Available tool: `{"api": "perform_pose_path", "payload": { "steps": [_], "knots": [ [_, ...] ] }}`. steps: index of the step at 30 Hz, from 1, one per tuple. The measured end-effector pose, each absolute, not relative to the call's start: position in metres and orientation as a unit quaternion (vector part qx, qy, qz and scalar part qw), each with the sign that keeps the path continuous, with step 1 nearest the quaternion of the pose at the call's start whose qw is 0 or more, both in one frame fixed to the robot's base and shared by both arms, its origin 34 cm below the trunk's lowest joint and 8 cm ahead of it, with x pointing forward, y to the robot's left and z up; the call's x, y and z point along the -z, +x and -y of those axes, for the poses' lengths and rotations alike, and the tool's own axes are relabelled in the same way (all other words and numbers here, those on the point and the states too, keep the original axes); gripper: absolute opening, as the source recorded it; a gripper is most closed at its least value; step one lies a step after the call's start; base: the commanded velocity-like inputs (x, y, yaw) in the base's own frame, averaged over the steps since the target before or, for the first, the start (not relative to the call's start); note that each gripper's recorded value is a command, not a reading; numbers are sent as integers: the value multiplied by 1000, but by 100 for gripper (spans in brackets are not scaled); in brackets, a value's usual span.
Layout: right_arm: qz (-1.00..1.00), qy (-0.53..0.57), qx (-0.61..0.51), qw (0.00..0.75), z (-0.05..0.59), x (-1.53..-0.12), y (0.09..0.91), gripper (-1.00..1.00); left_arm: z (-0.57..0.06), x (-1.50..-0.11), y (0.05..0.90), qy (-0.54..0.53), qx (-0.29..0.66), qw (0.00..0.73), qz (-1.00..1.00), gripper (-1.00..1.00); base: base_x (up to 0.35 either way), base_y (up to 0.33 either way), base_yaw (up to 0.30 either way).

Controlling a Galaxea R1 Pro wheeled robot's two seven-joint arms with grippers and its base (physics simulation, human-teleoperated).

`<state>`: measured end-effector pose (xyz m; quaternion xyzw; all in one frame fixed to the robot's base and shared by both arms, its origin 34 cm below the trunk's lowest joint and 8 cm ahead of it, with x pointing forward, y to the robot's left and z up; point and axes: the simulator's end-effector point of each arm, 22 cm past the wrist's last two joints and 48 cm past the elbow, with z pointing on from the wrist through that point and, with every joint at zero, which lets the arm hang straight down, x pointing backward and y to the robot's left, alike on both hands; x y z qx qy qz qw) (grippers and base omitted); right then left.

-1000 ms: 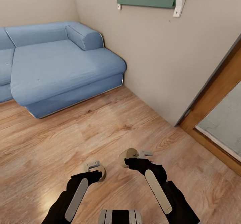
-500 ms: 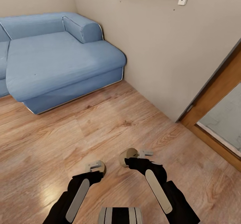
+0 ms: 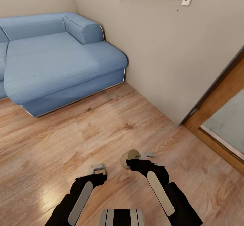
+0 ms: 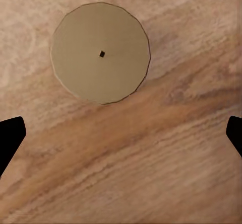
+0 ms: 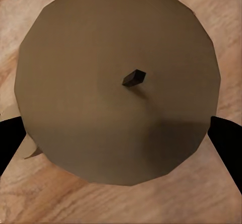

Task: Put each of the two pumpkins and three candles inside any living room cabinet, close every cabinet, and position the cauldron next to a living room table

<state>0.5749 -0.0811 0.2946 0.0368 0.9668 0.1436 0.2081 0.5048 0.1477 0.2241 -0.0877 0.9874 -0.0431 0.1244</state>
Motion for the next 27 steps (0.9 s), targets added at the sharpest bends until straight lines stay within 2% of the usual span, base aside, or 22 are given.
{"api": "perform_pose_path", "payload": {
  "steps": [12, 27],
  "knots": [
    [-967, 37, -143, 208, 81, -295, 575, -100, -148, -222, 502, -88, 42, 121, -988, 100, 160, 5, 0],
    [-967, 37, -144, 208, 81, -295, 575, -100, -150, -222, 503, -90, 41, 121, -988, 100, 53, 88, 0]
  ]
}}
